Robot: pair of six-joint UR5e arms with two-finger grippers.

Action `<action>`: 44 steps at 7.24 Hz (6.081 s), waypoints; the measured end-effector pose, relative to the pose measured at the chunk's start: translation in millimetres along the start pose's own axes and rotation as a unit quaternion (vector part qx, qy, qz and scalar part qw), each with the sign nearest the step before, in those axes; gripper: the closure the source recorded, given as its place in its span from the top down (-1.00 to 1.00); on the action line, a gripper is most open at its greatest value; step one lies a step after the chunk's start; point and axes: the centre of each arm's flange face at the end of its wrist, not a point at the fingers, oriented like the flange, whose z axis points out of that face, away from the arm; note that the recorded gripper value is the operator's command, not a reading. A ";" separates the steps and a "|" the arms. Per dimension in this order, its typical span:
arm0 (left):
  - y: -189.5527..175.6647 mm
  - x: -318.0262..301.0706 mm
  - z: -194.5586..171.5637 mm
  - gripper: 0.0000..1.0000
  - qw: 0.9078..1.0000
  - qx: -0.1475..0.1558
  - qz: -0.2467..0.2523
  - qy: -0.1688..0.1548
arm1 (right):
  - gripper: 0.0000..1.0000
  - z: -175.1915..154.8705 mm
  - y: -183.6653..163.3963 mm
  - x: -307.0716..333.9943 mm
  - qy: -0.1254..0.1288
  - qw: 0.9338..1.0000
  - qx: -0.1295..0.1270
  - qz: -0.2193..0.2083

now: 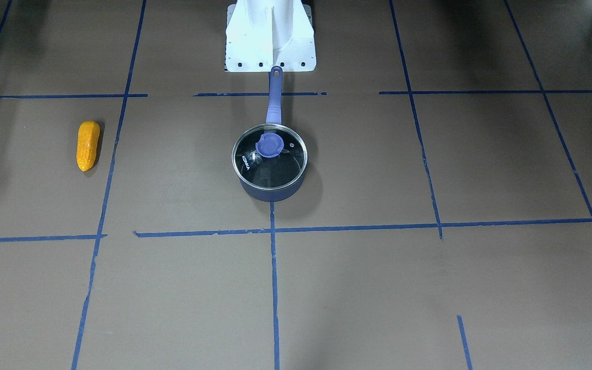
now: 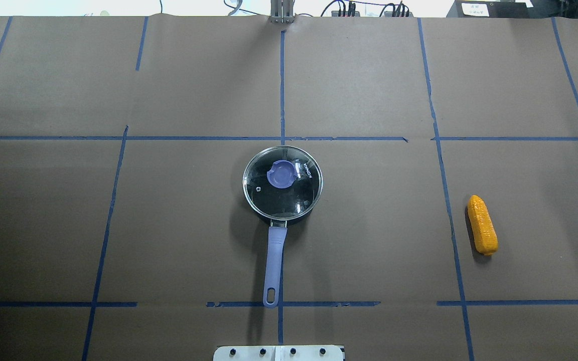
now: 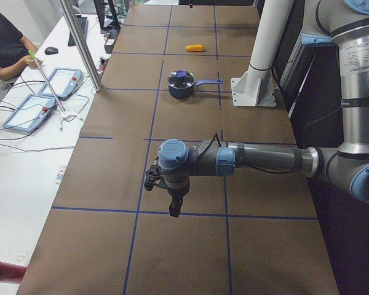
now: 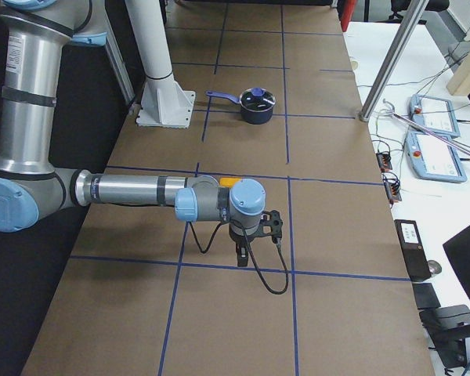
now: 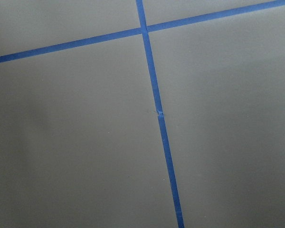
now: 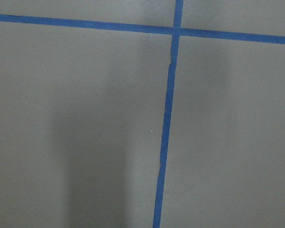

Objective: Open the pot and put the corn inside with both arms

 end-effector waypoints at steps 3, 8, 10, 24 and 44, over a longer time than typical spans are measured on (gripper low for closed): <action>-0.6 2.4 -2.7 1.00 1.000 0.003 0.002 -0.002 | 1.00 -0.3 -0.1 -0.4 -0.001 1.000 0.000 0.000; -49.7 135.5 -27.2 0.99 0.996 0.050 0.000 0.079 | 1.00 0.1 0.7 -1.2 -0.006 1.000 0.000 -0.001; -94.4 310.7 -32.3 0.99 0.993 0.041 -0.017 0.108 | 1.00 1.9 2.2 -0.8 -0.014 1.000 -0.002 -0.002; -203.1 799.1 73.1 -0.50 0.998 0.037 -0.054 0.021 | 1.00 2.7 -1.5 -8.3 -0.018 1.000 0.003 -0.020; -150.5 536.3 156.6 1.00 0.999 0.002 -0.035 0.007 | 1.00 18.6 -5.3 -25.4 -0.019 0.999 -0.012 -0.038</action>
